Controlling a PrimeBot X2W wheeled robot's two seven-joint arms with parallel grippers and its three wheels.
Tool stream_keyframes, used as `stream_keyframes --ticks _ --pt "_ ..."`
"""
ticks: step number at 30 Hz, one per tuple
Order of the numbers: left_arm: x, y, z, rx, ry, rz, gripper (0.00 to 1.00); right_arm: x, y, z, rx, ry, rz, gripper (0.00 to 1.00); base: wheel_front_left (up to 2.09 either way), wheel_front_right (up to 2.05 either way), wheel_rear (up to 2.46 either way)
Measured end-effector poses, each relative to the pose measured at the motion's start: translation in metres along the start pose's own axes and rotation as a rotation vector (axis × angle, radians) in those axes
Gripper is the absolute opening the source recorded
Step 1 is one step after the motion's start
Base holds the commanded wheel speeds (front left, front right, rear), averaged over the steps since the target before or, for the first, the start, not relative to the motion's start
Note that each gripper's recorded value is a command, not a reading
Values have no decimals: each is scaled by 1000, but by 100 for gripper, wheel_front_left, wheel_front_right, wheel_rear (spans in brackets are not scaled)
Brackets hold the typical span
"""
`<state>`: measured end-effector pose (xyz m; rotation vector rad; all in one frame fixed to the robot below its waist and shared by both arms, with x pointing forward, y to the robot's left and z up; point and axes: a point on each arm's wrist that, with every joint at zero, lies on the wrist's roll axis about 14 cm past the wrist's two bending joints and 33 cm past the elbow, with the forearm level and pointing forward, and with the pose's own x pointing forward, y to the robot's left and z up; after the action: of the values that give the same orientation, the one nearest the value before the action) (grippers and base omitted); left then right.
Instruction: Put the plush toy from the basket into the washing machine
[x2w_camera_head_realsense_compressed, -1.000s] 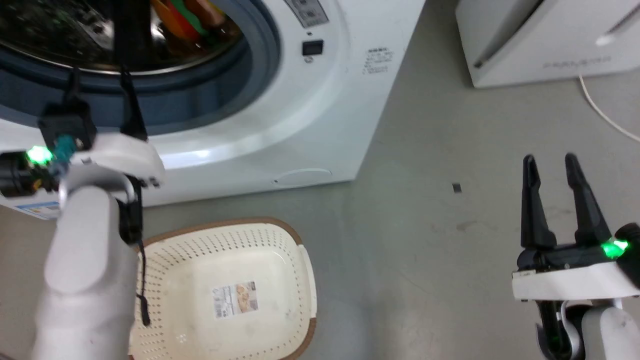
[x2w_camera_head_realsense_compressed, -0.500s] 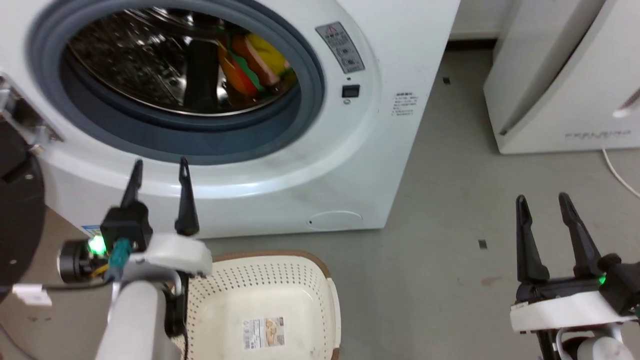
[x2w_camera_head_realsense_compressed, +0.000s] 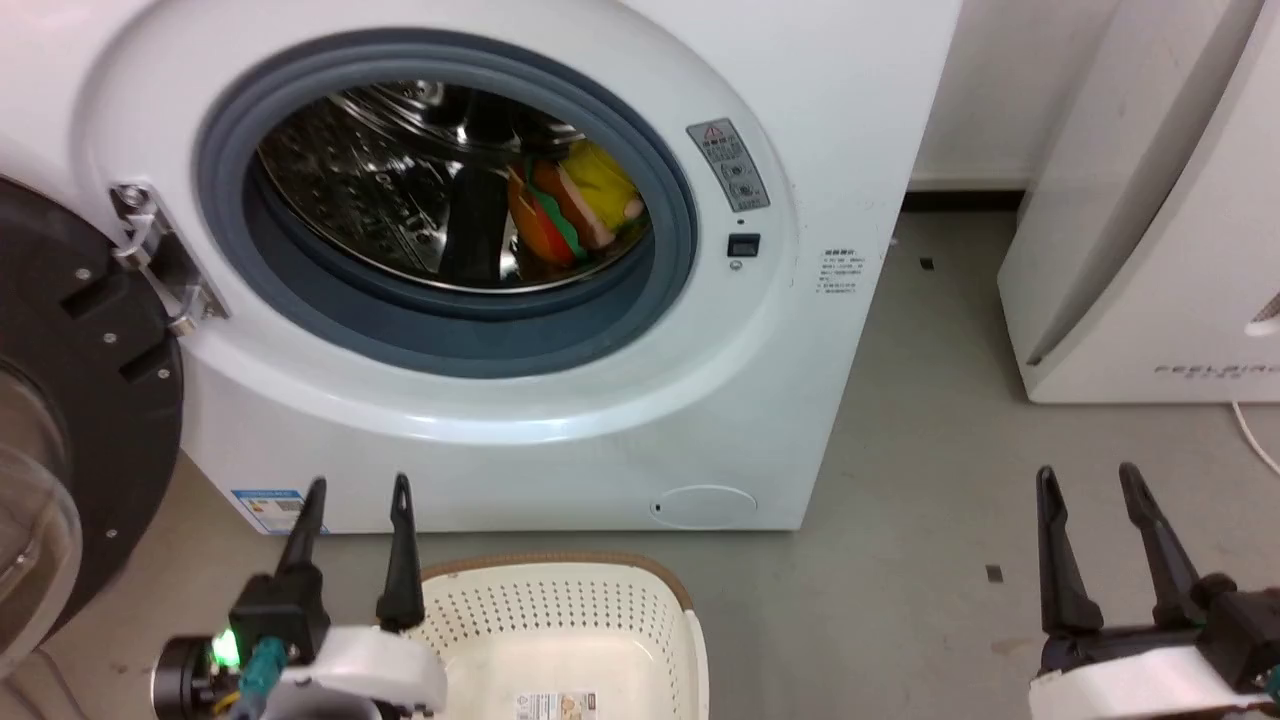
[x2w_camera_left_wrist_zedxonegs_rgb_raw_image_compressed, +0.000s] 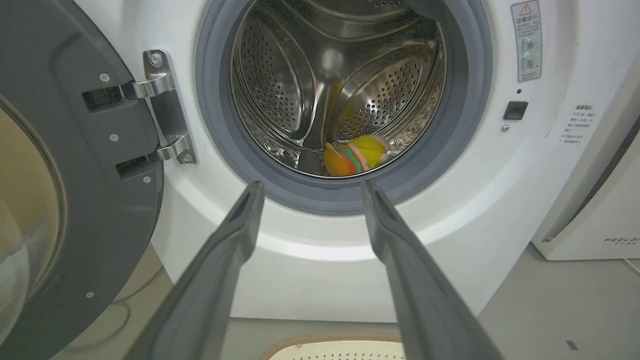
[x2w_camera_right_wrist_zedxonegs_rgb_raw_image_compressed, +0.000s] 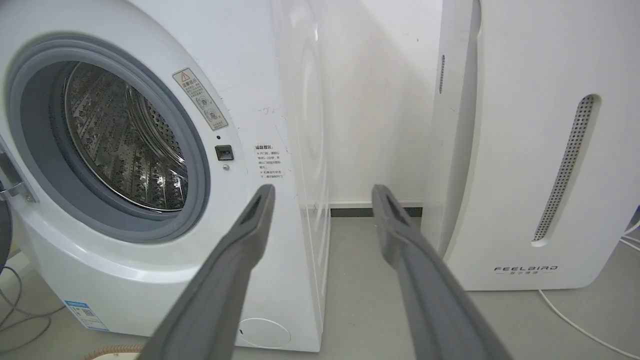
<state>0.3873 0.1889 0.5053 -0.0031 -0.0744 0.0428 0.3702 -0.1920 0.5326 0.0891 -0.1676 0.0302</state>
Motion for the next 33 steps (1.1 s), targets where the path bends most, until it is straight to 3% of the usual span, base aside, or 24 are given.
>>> stream_keyframes --ticks 12,13,33 --pt "-27 4 0 -7 6 31 100 -10 6 -1 -2 8 17 100 0 0 0" --pt "-27 4 1 -7 3 34 0 -11 6 -1 -2 10 18 0 0 0 0" --pt "-25 1 1 -5 22 22 0 -11 8 -5 -7 42 26 0 0 0 0"
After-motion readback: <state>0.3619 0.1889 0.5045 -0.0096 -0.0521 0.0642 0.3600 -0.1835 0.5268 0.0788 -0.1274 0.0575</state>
